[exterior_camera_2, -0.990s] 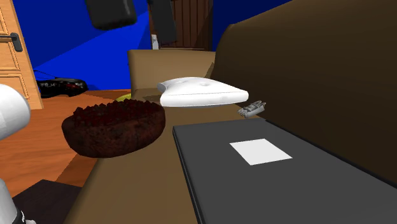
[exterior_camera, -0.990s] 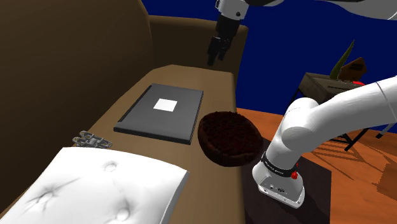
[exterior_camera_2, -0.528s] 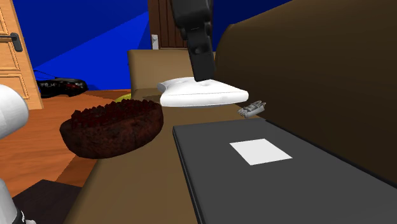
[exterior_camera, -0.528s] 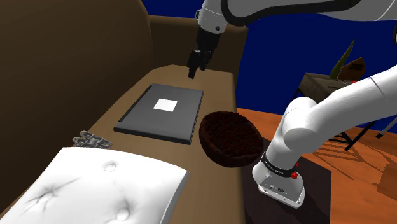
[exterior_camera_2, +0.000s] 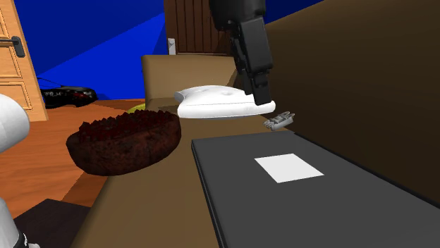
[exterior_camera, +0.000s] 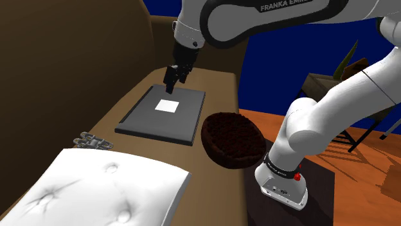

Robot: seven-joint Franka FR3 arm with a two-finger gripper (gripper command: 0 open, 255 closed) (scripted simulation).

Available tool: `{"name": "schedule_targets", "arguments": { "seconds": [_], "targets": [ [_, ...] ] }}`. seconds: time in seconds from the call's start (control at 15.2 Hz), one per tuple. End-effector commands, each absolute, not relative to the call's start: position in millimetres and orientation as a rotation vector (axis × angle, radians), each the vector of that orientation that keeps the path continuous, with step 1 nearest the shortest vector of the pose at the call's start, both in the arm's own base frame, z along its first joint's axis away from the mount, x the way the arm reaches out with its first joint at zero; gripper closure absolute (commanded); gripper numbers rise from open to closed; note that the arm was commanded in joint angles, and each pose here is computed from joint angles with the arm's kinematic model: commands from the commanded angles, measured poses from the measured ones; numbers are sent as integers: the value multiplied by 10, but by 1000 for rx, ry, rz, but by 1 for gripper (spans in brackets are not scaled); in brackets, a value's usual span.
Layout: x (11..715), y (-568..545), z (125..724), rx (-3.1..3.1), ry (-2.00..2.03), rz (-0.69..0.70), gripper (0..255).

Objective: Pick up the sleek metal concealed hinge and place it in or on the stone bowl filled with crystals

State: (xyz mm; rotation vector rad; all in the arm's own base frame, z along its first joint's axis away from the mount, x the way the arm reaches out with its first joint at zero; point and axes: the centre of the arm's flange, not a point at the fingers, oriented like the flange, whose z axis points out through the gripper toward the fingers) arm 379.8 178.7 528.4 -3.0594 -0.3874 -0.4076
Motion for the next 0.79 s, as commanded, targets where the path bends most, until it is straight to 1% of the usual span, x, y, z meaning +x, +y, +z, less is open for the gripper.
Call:
{"name": "schedule_targets", "arguments": {
  "seconds": [0.0, 0.73],
  "targets": [
    [3868, 2045, 5197, -3047, -417, -426, 0],
    [4066, 3334, 4740, -2986, -578, -518, 0]
  ]
}}
